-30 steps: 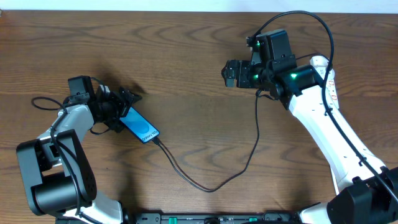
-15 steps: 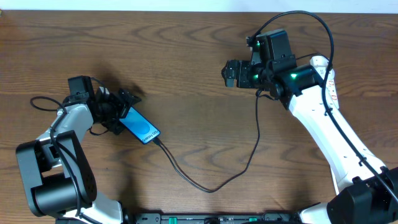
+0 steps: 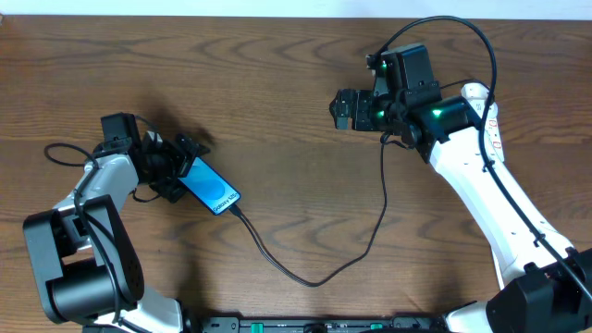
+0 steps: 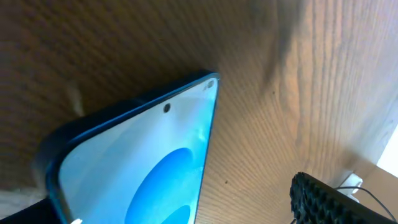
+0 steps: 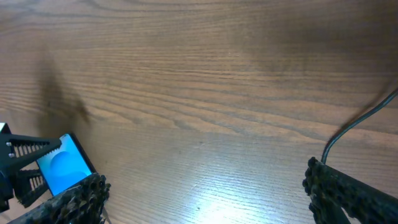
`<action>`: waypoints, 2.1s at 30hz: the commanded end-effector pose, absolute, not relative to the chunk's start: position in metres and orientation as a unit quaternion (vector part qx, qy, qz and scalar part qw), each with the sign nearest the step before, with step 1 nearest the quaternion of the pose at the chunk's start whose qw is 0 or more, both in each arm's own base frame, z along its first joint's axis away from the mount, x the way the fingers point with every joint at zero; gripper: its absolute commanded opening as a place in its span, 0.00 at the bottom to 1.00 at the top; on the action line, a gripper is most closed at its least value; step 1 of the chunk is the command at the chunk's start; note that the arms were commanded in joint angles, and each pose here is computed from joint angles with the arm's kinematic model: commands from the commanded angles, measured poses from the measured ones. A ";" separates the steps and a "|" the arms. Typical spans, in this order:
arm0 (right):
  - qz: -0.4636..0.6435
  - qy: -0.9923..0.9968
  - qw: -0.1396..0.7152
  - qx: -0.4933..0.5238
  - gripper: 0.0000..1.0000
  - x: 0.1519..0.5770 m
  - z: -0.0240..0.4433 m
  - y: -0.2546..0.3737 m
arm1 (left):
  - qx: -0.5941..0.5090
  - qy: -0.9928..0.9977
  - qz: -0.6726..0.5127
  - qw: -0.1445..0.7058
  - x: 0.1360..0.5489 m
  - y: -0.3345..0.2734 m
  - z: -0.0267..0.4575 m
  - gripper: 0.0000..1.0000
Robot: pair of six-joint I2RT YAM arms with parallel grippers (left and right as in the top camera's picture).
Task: Plug charger to phone and switch on socket
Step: 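Set the phone flat on the table and open the left gripper, then move the right gripper over the white power strip's switch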
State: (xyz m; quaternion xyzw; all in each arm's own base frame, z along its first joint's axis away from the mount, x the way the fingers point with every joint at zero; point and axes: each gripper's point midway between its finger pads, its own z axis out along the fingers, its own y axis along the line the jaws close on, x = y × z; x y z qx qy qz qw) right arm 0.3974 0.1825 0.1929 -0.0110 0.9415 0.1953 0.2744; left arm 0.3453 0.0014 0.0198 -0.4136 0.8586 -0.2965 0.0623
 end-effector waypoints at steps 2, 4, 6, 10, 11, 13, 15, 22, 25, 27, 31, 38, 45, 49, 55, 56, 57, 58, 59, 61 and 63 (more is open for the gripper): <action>0.195 0.939 0.284 -0.020 0.99 0.397 0.201 0.183 | -0.443 0.865 -0.232 0.023 0.318 0.013 -0.012 0.94; 0.195 0.939 0.284 -0.020 0.99 0.397 0.201 0.183 | -0.443 0.865 -0.232 0.023 0.318 0.013 -0.012 0.94; 0.195 0.939 0.284 -0.020 0.99 0.397 0.201 0.183 | -0.444 0.865 -0.232 0.021 0.318 0.013 -0.012 0.94; 0.195 0.939 0.284 -0.020 0.99 0.397 0.201 0.183 | -0.444 0.865 -0.231 0.019 0.317 0.012 -0.012 0.94; 0.195 0.939 0.284 -0.020 0.99 0.397 0.201 0.183 | -0.445 0.865 -0.231 0.018 0.316 0.012 -0.012 0.94; 0.195 0.939 0.284 -0.020 0.99 0.397 0.201 0.183 | -0.445 0.865 -0.231 0.018 0.316 0.012 -0.012 0.94; 0.195 0.939 0.284 -0.020 0.99 0.397 0.201 0.183 | -0.445 0.865 -0.231 0.018 0.316 0.012 -0.012 0.94; 0.194 0.940 0.282 -0.020 0.99 0.396 0.200 0.183 | -0.445 0.865 -0.231 0.019 0.316 0.012 -0.012 0.94; 0.193 0.940 0.281 -0.020 0.99 0.395 0.199 0.182 | -0.448 0.869 -0.208 0.024 0.314 0.020 -0.012 0.94; 0.193 0.940 0.281 -0.020 0.99 0.395 0.199 0.182 | -0.452 0.872 -0.184 0.028 0.311 0.027 -0.009 0.94; 0.190 0.940 0.284 -0.018 0.99 0.396 0.200 0.181 | -0.423 0.886 -0.181 0.059 0.319 0.031 0.012 0.94; 0.189 0.938 0.290 -0.017 0.99 0.399 0.201 0.181 | -0.363 0.897 -0.190 0.164 0.335 0.036 0.075 0.94; 0.179 0.939 0.295 -0.014 0.99 0.401 0.201 0.177 | -0.191 0.916 -0.169 0.311 0.328 0.018 0.164 0.84; 0.178 0.939 0.295 -0.013 0.99 0.401 0.201 0.177 | -0.155 0.917 -0.119 0.349 0.310 0.018 0.189 0.84; 0.177 0.939 0.293 -0.013 0.99 0.400 0.200 0.177 | -0.142 0.925 -0.041 0.350 0.280 0.026 0.197 0.85; 0.177 0.939 0.293 -0.013 0.99 0.400 0.200 0.177 | -0.143 0.927 -0.039 0.345 0.277 0.026 0.196 0.85; 0.177 0.939 0.293 -0.013 0.99 0.400 0.200 0.177 | -0.143 0.928 -0.039 0.343 0.277 0.026 0.195 0.85; 0.177 0.940 0.292 -0.013 0.99 0.400 0.200 0.177 | -0.143 0.928 -0.039 0.342 0.277 0.026 0.194 0.85; 0.176 0.940 0.291 -0.013 0.99 0.400 0.199 0.176 | -0.144 0.928 -0.039 0.341 0.277 0.026 0.194 0.85; 0.175 0.941 0.288 -0.013 0.99 0.398 0.198 0.176 | -0.144 0.928 -0.039 0.340 0.277 0.026 0.193 0.86; 0.174 0.943 0.285 -0.012 0.99 0.397 0.197 0.175 | -0.144 0.929 -0.039 0.340 0.277 0.026 0.193 0.99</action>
